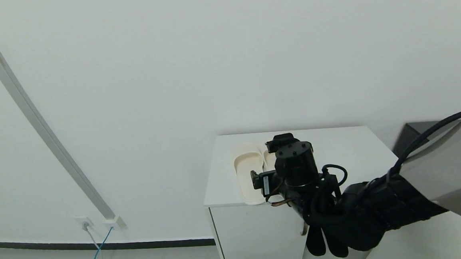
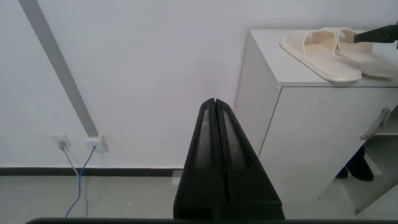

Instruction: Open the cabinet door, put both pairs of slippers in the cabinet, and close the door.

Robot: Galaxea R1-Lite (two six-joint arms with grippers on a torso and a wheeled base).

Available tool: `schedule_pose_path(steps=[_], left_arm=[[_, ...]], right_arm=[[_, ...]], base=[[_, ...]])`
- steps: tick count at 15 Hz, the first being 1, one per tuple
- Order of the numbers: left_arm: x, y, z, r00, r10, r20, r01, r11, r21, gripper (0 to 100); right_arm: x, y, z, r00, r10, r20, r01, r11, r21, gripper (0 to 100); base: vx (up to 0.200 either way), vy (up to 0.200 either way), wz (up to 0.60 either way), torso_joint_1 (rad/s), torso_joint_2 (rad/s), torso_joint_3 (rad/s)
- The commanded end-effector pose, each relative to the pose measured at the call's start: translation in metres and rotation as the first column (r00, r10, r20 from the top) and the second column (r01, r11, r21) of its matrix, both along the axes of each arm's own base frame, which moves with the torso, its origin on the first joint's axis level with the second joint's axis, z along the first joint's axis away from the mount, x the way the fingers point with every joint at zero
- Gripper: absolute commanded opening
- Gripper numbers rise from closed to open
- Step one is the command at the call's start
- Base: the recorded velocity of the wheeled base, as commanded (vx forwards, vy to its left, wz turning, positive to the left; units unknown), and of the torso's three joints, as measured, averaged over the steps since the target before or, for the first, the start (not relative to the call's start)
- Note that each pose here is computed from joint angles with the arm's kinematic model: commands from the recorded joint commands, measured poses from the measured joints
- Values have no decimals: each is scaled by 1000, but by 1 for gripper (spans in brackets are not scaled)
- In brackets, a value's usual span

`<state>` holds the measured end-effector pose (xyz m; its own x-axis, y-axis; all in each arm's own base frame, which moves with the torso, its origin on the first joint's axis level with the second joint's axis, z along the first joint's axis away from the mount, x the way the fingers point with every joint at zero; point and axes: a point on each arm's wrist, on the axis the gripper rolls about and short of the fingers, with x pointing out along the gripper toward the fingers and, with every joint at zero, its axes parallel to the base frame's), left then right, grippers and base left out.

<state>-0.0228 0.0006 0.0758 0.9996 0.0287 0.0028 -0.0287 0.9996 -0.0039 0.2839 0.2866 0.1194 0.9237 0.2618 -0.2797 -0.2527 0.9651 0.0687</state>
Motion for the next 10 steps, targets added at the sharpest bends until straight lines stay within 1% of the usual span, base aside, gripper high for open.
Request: schedule_pose_path(steps=[1, 5, 8, 10], left_arm=[[0, 0, 0, 1000, 0, -1, 0, 1000, -1, 0], [0, 0, 0, 1000, 0, -1, 0, 1000, -1, 0], [0, 0, 0, 1000, 0, -1, 0, 1000, -2, 0], [0, 0, 0, 1000, 0, -1, 0, 1000, -2, 0]], right_arm=[[24, 8, -24, 1000, -25, -16, 25, 1000, -17, 100], [55, 13, -38, 1000, -29, -6, 29, 1000, -7, 100], [79, 19, -46, 998, -44, 43, 44, 999, -3, 100], [94, 19, -50, 996, -47, 77, 49, 999, -20, 100]], base=[[0, 0, 0, 0, 0, 0], [0, 0, 0, 0, 0, 0], [0, 0, 0, 0, 0, 0], [0, 0, 0, 0, 0, 0]])
